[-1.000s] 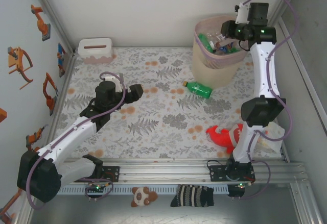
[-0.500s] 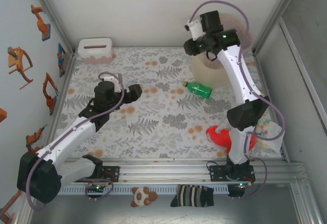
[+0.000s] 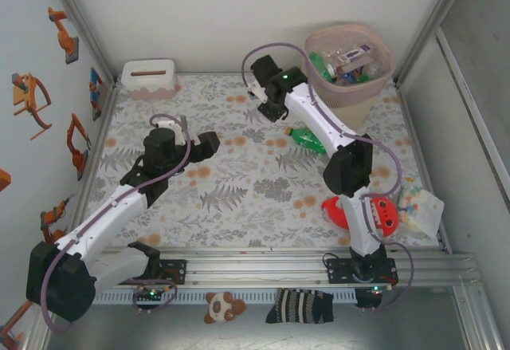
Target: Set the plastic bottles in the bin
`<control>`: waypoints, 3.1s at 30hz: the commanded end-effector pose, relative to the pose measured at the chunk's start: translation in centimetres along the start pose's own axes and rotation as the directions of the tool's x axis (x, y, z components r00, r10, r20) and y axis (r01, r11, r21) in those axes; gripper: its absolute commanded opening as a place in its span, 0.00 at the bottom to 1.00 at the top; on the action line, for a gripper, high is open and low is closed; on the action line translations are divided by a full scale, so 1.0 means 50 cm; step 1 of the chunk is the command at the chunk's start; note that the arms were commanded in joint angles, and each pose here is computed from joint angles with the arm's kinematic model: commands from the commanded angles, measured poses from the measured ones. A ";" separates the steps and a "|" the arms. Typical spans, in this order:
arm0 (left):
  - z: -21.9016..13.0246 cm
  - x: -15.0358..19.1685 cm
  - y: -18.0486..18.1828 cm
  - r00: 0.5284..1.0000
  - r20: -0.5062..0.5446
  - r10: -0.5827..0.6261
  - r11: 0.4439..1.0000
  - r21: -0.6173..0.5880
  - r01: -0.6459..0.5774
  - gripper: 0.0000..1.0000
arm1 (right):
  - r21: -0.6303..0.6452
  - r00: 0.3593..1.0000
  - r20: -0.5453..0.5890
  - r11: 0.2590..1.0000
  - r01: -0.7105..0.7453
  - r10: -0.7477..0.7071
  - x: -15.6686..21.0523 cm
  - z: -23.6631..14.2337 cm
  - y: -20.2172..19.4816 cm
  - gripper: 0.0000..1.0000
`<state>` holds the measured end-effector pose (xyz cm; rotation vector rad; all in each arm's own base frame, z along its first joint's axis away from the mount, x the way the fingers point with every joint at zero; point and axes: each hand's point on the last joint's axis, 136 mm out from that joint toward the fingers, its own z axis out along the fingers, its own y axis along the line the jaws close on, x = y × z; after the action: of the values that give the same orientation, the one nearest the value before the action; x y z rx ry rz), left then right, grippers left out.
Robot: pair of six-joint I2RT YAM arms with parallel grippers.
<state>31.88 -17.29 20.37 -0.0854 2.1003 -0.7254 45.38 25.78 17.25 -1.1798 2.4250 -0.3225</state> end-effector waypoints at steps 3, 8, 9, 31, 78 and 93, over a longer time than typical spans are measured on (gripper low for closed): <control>-0.011 0.003 0.004 1.000 0.003 0.004 1.000 0.007 -0.004 0.98 | 0.149 0.983 -0.173 0.985 0.093 -0.067 0.050 0.057 -0.031 0.43; -0.010 0.006 0.009 1.000 0.001 -0.006 1.000 0.000 0.006 0.98 | 0.138 0.965 -0.243 0.981 0.133 -0.097 0.070 0.115 -0.013 0.53; -0.011 0.007 0.009 1.000 0.001 -0.007 1.000 0.001 0.007 0.98 | 0.136 0.963 -0.252 0.981 0.137 -0.099 0.073 0.124 -0.011 0.55; -0.010 0.013 0.019 1.000 0.000 -0.020 1.000 -0.010 0.020 0.98 | 0.044 0.922 -0.366 0.987 0.153 -0.127 0.135 0.294 0.017 0.48; 0.018 0.010 0.007 0.999 -0.016 -0.040 0.999 0.021 0.041 0.97 | -0.421 0.565 0.665 0.870 -0.256 0.488 -0.122 -0.519 -0.187 0.24; 0.031 0.010 0.005 0.999 -0.022 -0.040 0.999 0.029 0.041 0.97 | -0.423 0.187 0.764 0.698 -0.578 0.618 0.042 -0.630 -0.477 0.23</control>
<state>32.28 -17.61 17.96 -0.1090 2.1475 -0.7507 44.89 12.51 52.57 -0.2321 1.7212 0.4864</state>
